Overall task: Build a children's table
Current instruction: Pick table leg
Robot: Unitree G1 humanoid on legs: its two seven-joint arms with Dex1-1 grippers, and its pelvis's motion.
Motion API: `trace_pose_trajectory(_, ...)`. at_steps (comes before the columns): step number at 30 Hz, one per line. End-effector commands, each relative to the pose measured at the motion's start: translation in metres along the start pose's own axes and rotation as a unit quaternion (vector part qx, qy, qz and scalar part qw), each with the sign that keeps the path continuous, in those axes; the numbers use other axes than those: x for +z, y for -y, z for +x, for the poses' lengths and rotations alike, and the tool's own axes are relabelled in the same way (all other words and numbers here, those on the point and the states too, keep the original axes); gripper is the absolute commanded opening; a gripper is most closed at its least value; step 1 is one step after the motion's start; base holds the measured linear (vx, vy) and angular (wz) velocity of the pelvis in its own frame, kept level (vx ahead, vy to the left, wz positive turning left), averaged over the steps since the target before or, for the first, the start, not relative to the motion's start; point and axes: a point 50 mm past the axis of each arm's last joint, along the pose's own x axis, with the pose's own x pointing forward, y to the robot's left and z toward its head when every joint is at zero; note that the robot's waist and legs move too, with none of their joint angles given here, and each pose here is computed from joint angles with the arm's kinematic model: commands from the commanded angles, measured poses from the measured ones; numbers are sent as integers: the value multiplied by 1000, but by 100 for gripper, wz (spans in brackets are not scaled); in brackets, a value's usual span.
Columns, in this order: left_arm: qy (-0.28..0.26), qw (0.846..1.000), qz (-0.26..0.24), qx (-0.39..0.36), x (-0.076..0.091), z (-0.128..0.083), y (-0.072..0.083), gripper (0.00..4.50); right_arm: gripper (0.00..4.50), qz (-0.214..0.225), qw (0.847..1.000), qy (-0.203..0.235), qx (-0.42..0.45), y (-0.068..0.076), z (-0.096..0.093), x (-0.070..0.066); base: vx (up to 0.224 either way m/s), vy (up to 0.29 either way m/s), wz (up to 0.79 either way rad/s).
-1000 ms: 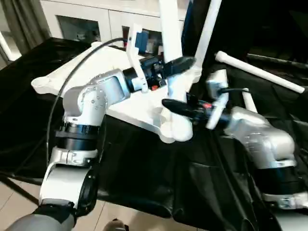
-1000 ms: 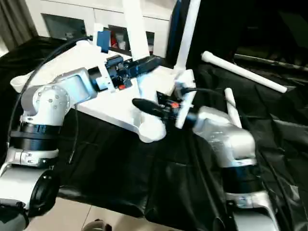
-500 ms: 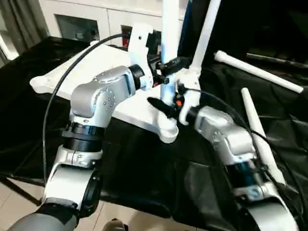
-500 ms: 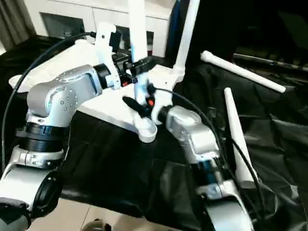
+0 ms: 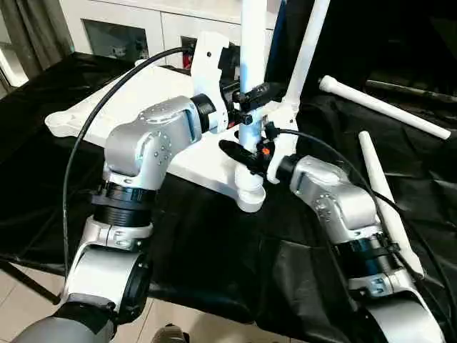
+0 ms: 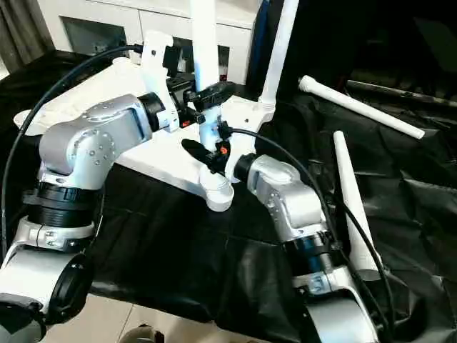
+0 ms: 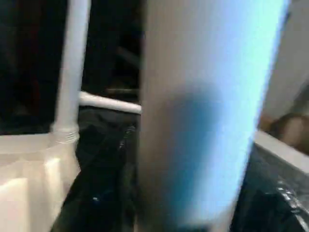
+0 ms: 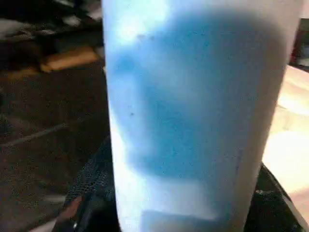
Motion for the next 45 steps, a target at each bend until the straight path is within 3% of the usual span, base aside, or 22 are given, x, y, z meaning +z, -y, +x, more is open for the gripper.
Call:
trace_pose_trajectory(1, 25, 1000, -8, -2, 6, -5, -5, 273, 188, 12, 998, 32, 50, -5, -9, 10, 0, 0, 0)
trace_pose_trajectory(3, 27, 999, -20, -23, 6, -8, -6, 296, 188, 19, 996, 40, 76, -8, -13, 13, 0, 0, 0)
trace_pose_trajectory(8, 33, 995, -36, -83, 6, -20, -6, 298, 188, 23, 991, 40, 123, -12, -26, 17, 0, 0, 0)
trace_pose_trajectory(9, 33, 995, -37, -83, 7, -21, -6, 273, 188, 23, 991, 40, 125, -11, -27, 18, 0, 0, 0)
trace_pose_trajectory(20, 41, 995, -56, -70, 11, -23, -14, 195, 188, 8, 990, 30, 138, -8, -38, 21, 0, 0, 0)
trace_pose_trajectory(27, 43, 995, -51, -69, 16, -21, -12, 184, 188, -16, 992, 26, 125, -5, -35, 20, 0, 0, 0)
trace_pose_trajectory(28, 45, 995, -49, -71, 17, -20, -11, 184, 244, -10, 992, 27, 124, -4, -35, 21, 0, 0, 0)
trace_pose_trajectory(33, 33, 995, -23, -93, 16, -19, -5, 182, 284, -3, 993, 35, 113, 2, -35, 28, 0, 0, 0)
trace_pose_trajectory(35, 29, 994, -16, -102, 15, -19, -3, 180, 304, -9, 993, 24, 115, 4, -37, 28, 0, 0, 0)
trace_pose_trajectory(45, 20, 984, -6, -176, 15, -15, 14, 180, 303, -16, 975, -62, 213, 2, -55, 29, 0, 0, 0)
